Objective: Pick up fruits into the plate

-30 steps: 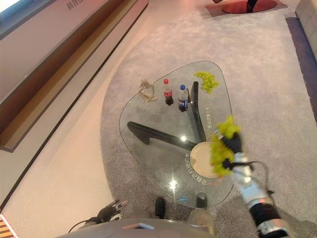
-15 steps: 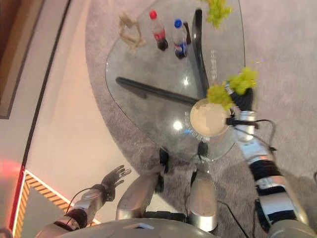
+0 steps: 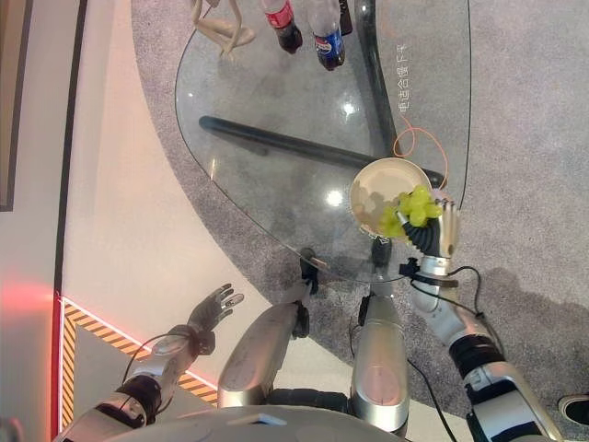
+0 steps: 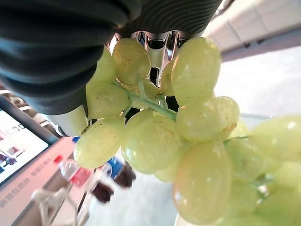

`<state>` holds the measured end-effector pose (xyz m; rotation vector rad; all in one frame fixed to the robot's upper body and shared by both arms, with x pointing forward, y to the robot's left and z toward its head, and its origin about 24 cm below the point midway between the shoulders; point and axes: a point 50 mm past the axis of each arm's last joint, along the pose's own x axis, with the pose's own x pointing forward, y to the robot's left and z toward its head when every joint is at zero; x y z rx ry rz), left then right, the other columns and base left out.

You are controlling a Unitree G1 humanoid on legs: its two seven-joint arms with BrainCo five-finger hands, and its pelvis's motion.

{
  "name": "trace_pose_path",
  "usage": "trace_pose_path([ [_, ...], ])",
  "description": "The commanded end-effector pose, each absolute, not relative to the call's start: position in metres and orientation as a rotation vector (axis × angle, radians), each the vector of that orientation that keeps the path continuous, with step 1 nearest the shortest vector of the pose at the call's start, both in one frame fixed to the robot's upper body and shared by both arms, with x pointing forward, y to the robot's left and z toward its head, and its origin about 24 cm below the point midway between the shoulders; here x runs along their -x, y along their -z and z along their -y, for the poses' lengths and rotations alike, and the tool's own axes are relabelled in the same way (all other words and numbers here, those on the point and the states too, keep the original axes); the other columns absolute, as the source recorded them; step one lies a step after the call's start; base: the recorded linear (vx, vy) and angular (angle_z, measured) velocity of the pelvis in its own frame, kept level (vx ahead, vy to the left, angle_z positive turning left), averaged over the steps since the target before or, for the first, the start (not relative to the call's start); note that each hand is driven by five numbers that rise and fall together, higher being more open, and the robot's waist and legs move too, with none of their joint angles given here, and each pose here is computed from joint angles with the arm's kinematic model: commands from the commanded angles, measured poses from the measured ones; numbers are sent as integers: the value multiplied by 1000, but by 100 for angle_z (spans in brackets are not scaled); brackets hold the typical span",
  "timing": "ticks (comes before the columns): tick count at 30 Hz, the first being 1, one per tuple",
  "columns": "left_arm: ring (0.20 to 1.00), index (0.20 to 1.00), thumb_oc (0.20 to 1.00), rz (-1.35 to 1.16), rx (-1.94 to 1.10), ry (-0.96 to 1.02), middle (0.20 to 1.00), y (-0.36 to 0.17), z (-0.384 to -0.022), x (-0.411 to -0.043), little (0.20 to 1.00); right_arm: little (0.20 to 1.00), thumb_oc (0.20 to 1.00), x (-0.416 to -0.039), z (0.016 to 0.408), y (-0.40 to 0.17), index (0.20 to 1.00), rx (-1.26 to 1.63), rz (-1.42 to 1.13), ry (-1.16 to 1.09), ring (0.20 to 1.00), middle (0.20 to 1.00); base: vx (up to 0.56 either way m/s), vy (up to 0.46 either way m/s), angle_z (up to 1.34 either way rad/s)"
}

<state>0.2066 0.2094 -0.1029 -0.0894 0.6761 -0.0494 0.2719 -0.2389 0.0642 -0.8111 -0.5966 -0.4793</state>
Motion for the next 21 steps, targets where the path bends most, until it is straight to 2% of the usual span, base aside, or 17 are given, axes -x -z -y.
trace_pose_path([
  [1,1000,1000,1000,-696,116,21,1000,108,-220,-189,1000,200,200,-272,230,-76,200,726,677,420,200,200,0,0,0],
  [21,1000,1000,1000,-647,117,34,1000,99,-220,-201,1000,200,200,-286,258,-82,200,823,597,535,200,200,0,0,0],
])
